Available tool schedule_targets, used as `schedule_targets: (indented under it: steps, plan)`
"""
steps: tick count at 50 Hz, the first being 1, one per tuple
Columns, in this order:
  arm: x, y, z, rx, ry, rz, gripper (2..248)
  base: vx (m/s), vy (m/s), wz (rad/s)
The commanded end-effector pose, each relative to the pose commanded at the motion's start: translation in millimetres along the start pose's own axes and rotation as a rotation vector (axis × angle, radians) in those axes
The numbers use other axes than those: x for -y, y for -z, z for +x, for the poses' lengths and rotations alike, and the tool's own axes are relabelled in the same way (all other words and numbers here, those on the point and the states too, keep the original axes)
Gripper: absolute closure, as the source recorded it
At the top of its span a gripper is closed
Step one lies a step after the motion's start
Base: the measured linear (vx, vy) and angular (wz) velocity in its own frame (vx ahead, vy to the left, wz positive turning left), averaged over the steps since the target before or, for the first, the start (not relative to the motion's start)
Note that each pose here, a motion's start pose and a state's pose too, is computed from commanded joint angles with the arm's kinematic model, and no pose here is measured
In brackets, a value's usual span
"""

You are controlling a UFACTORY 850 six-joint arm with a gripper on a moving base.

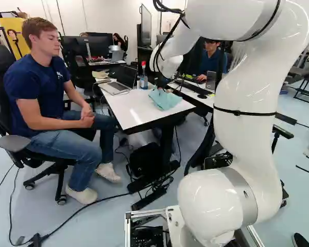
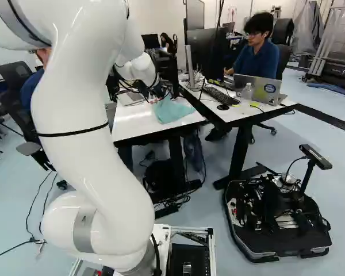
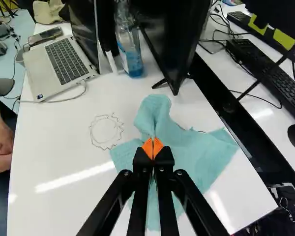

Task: Clean the table with the green towel

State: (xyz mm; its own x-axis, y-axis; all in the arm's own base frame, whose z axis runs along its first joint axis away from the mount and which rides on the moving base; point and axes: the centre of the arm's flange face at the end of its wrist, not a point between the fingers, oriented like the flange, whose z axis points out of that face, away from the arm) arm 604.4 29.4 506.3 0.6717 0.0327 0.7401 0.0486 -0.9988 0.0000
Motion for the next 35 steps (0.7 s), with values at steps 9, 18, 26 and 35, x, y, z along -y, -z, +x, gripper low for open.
schedule_targets:
  steps: [9, 18, 26, 35]
  plan:
    - [14.6, 1, 13.4, -0.023, 0.016, 0.018, 227, 0.000, 0.000, 0.000]
    - [28.6, 0, 27.3, -0.047, 0.030, 0.035, 227, 0.000, 0.000, 0.000]
    - [36.4, 0, 36.3, -0.063, 0.037, 0.044, 227, 0.000, 0.000, 0.000]
    - [35.5, -3, 40.6, -0.068, 0.036, 0.043, 227, 0.000, 0.000, 0.000]
